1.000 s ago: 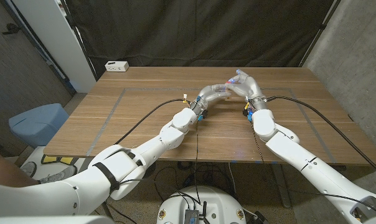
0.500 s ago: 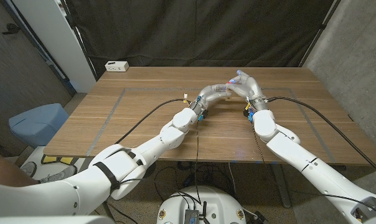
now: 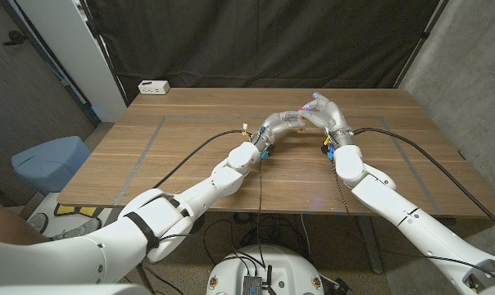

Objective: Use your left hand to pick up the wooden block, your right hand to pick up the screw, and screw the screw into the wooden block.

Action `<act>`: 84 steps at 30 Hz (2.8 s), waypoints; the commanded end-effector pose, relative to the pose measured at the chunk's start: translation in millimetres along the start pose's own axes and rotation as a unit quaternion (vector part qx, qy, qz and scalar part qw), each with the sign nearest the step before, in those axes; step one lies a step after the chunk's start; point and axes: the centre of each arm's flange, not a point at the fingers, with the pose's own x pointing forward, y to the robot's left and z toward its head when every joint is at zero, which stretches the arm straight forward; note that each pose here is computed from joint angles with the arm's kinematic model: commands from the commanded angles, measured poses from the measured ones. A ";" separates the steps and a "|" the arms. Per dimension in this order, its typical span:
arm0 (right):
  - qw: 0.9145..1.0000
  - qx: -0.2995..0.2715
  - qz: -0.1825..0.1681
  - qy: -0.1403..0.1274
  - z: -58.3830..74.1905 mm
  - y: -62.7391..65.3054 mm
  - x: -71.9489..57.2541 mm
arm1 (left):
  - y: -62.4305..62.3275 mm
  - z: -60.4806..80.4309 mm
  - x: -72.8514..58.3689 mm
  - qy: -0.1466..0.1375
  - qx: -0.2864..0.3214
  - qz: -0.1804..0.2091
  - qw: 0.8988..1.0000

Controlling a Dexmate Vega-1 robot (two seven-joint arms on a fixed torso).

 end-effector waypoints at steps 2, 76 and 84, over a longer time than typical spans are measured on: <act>1.000 0.002 -0.004 0.001 -1.1 -1.5 3.3 | -0.4 -0.2 2.5 0.001 0.000 -0.003 1.000; 1.000 -0.004 -0.012 -0.001 -0.8 -7.7 1.3 | -3.2 -0.2 6.2 0.000 0.000 -0.008 1.000; 1.000 -0.004 -0.019 0.000 0.1 -11.5 -3.9 | -6.8 0.7 5.0 -0.001 0.001 -0.012 1.000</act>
